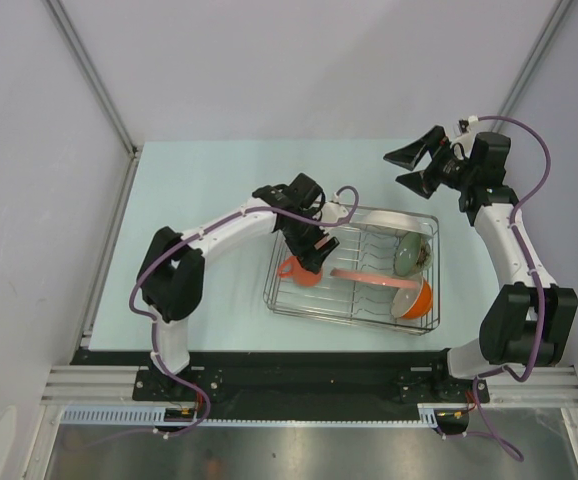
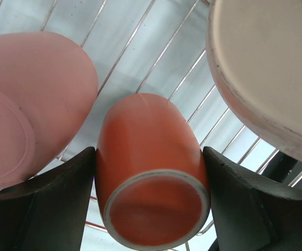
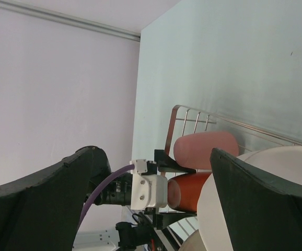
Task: Load the mixed dishes into the dish rack
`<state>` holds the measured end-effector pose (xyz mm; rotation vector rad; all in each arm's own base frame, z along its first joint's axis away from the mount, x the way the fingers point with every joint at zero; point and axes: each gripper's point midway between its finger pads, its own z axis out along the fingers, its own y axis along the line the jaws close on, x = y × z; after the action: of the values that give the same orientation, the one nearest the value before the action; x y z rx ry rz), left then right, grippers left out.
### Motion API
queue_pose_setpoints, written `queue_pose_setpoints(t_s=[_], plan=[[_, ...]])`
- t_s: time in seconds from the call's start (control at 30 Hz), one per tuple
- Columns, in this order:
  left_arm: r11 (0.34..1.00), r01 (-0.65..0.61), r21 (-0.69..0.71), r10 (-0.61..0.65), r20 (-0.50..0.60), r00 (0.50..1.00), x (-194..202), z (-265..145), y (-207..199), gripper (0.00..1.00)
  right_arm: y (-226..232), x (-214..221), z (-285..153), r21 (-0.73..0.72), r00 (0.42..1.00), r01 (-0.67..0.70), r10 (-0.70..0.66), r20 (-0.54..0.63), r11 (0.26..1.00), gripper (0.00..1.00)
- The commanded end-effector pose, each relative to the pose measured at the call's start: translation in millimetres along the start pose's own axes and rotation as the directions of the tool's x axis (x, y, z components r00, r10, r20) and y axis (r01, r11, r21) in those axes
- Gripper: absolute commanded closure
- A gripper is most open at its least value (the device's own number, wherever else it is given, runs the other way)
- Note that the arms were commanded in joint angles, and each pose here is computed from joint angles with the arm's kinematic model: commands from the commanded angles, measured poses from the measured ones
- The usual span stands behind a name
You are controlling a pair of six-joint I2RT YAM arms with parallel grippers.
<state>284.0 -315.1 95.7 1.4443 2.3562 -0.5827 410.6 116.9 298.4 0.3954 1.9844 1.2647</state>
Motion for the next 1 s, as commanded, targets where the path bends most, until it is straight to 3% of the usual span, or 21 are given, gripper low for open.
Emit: queue_pose_setpoints(t_s=[0.0, 0.8, 0.83, 0.97], plan=[[0.999, 0.021, -0.041, -0.02, 0.017, 1.0, -2, 13, 6, 1.0, 13, -3, -10, -0.02, 0.999, 0.044, -0.043, 0.027, 0.999, 0.0], [0.997, 0.077, 0.021, -0.077, -0.039, 0.996, 32, 15, -20, 1.0, 11, -1, -4, -0.027, 0.999, 0.037, -0.036, 0.01, 0.999, 0.0], [0.996, 0.084, 0.028, -0.083, -0.046, 0.996, 33, 15, -22, 0.99, 11, 0, -5, -0.028, 0.999, 0.035, -0.035, 0.008, 0.999, 0.0], [0.996, 0.083, 0.041, -0.081, -0.048, 0.996, 31, 14, -27, 0.75, 11, 0, -5, -0.024, 0.999, 0.039, -0.039, 0.009, 0.999, 0.0]])
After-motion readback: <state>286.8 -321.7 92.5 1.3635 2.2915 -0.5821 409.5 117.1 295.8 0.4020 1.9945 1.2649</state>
